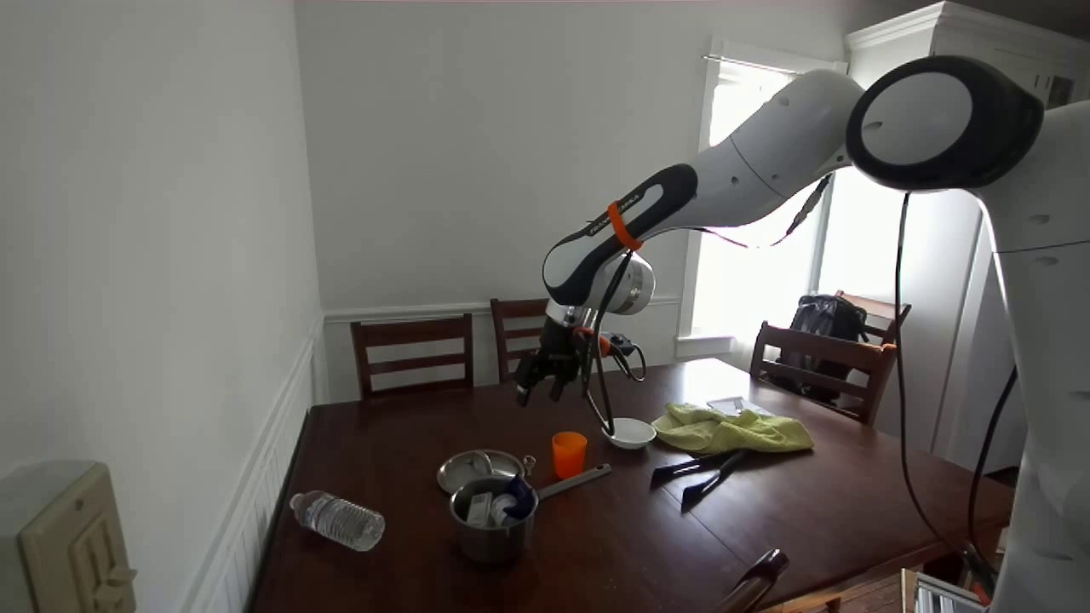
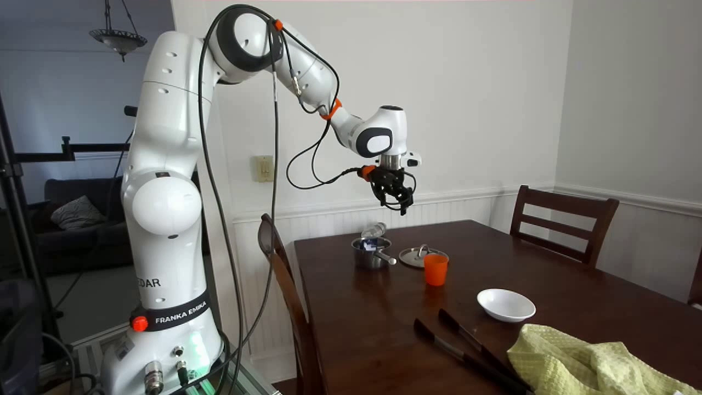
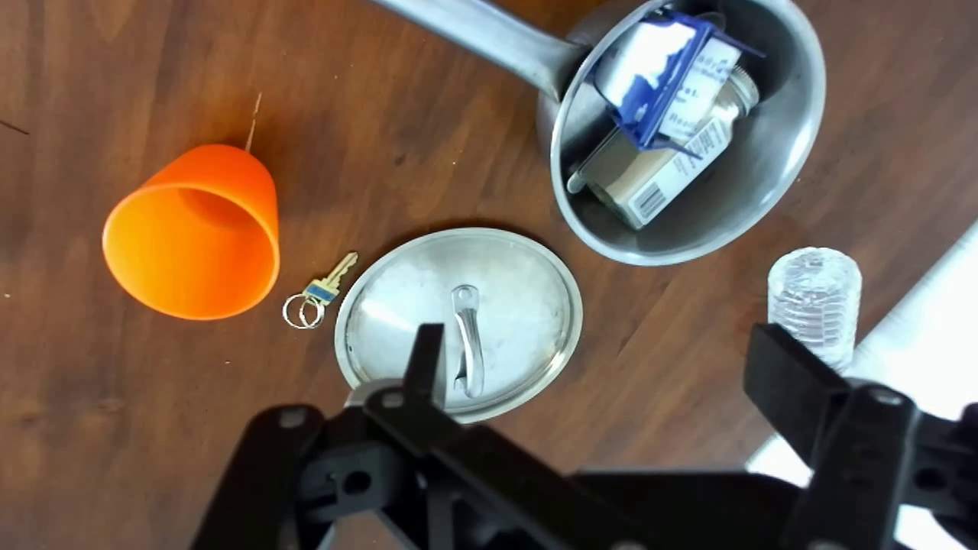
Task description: Put the silver lid on the pot
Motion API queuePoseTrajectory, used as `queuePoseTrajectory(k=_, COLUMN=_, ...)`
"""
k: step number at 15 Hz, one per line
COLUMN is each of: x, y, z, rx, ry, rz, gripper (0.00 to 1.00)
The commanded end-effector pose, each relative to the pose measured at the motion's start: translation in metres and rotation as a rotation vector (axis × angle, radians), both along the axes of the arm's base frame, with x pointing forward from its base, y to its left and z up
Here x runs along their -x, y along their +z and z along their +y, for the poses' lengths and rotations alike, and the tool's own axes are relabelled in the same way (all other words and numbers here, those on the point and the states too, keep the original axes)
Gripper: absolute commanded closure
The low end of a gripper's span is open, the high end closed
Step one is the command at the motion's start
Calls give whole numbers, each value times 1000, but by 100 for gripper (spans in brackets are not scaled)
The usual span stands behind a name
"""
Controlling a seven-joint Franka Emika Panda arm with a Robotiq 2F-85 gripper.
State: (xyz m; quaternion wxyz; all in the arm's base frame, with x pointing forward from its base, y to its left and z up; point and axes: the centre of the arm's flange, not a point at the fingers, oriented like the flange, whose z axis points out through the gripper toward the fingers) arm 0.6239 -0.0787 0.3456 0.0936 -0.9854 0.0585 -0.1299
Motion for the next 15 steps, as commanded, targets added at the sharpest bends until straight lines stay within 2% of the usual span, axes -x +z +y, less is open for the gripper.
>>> queuePoseTrajectory(k=1, x=-17, y=-12, z=-11, rx=1, ry=-32, rz=-83, gripper=0)
queuePoseTrajectory(k=3, x=-36, y=-28, z=-28, rx=67, ry=-70, rz=-135, gripper=0)
queuePoseTrajectory(k=7, x=-67, y=-76, z=-40, rx=87, ry=-87, rz=-151, gripper=0)
queuePoseTrajectory(k=11, x=-101, y=-116, z=-23, rx=124, ry=-2, rz=-128, gripper=0)
queuePoseTrajectory(k=15, x=-133, y=-151, z=-3, rx=117, ry=37, rz=-119, gripper=0)
